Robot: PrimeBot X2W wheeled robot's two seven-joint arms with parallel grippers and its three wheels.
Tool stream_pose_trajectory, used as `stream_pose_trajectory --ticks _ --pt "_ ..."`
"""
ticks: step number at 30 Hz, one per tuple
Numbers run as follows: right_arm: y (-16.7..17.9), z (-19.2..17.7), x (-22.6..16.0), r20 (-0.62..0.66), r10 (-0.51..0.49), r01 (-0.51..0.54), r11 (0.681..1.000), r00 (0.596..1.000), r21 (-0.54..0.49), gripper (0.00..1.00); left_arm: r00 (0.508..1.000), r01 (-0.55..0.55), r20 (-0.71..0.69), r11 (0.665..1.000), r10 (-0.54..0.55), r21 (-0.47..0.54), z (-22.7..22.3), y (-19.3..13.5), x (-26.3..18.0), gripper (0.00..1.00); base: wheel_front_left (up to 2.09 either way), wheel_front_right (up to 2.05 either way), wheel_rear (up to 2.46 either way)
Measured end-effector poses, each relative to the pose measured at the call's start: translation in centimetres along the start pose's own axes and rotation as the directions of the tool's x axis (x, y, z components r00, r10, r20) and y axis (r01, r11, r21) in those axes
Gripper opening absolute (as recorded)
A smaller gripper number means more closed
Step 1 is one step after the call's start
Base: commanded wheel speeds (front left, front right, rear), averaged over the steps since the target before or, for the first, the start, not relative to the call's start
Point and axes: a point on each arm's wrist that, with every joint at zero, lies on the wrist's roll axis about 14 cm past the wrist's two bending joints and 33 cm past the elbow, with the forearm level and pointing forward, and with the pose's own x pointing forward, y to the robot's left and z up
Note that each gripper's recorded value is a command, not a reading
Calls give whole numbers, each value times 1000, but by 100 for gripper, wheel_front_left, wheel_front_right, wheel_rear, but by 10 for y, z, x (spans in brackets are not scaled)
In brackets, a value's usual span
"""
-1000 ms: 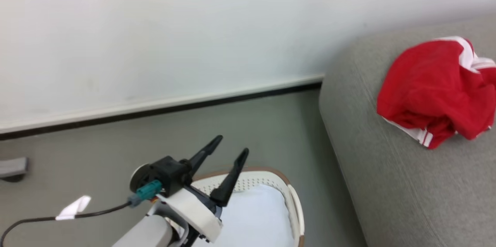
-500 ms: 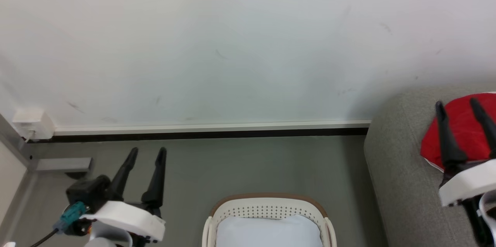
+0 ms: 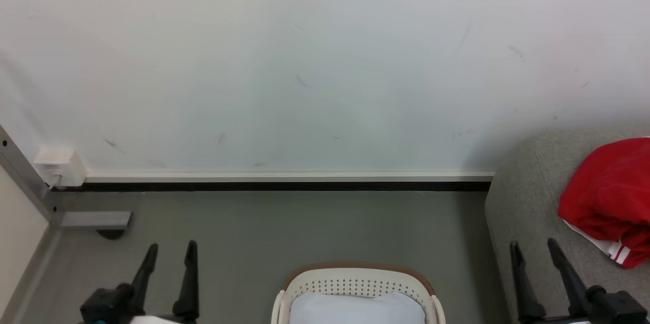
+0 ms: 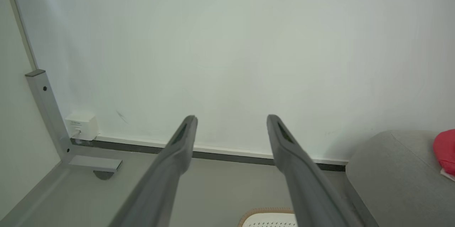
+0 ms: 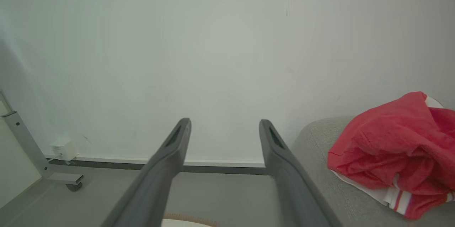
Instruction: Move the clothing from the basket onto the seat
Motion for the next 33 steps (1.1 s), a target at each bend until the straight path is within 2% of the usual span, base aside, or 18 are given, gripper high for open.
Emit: stream_pose_trajectory --ticks 12,25,26,33 --pt "5 -24 -6 -68 1 1 999 998 35 100 997 -18 -80 1000 19 10 -30 2 -6 100 0 0 0" --pt "11 -23 -1 -63 15 -12 999 998 41 100 996 -5 -89 1000 7 19 -33 -1 -3 100 0 0 0" --pt "11 -23 -1 -62 15 -13 999 998 43 0 996 -5 -92 1000 6 18 -34 -2 -4 0 0 0 0" --pt "6 -42 -13 -130 -9 21 996 991 87 0 985 -38 -172 999 32 -31 -57 1 -15 0 0 0 0"
